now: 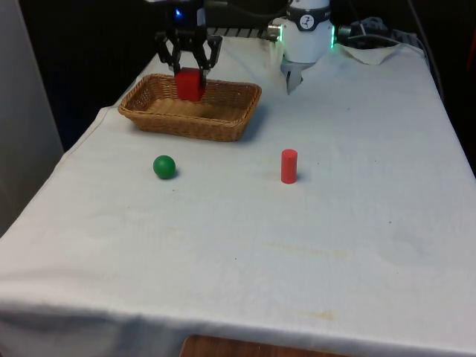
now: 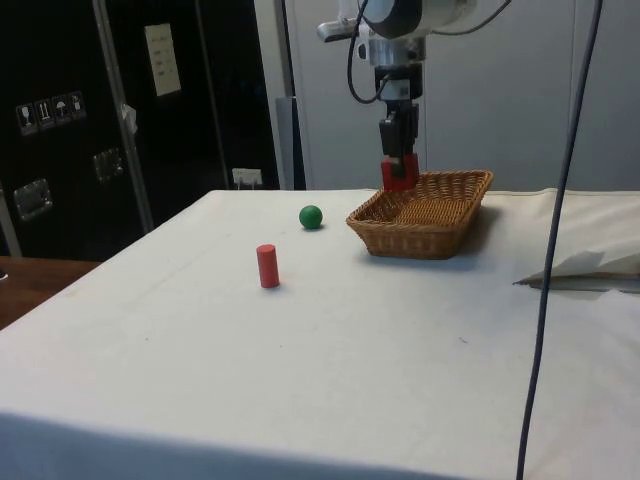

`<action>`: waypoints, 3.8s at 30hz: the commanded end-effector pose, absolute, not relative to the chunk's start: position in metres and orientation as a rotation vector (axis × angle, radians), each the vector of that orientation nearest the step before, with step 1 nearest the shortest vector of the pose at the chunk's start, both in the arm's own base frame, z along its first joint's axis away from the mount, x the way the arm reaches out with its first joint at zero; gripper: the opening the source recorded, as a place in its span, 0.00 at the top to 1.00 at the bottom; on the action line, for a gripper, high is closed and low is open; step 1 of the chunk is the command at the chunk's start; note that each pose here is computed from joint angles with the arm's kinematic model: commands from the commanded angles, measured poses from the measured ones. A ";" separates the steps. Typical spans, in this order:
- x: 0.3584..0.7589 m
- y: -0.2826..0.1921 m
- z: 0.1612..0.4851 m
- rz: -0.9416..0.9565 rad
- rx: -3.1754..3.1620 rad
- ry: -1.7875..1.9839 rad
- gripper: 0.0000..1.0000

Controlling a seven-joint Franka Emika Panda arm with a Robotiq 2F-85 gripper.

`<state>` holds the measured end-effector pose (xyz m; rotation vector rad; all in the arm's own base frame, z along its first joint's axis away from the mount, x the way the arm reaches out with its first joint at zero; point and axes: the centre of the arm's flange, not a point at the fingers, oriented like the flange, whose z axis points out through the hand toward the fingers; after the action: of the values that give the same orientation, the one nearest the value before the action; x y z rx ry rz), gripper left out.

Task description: Pick up the object to the left of the cylinder and place it into the basket.

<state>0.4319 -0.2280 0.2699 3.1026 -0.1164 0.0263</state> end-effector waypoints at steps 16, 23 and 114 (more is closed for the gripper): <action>0.421 -0.244 0.236 0.021 3.101 -0.083 1.00; 0.415 -0.247 0.225 0.016 3.113 -0.079 1.00; 0.475 -0.223 0.266 0.117 3.123 0.037 0.00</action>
<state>0.4762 -0.2226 0.2673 3.1288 0.0401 0.1368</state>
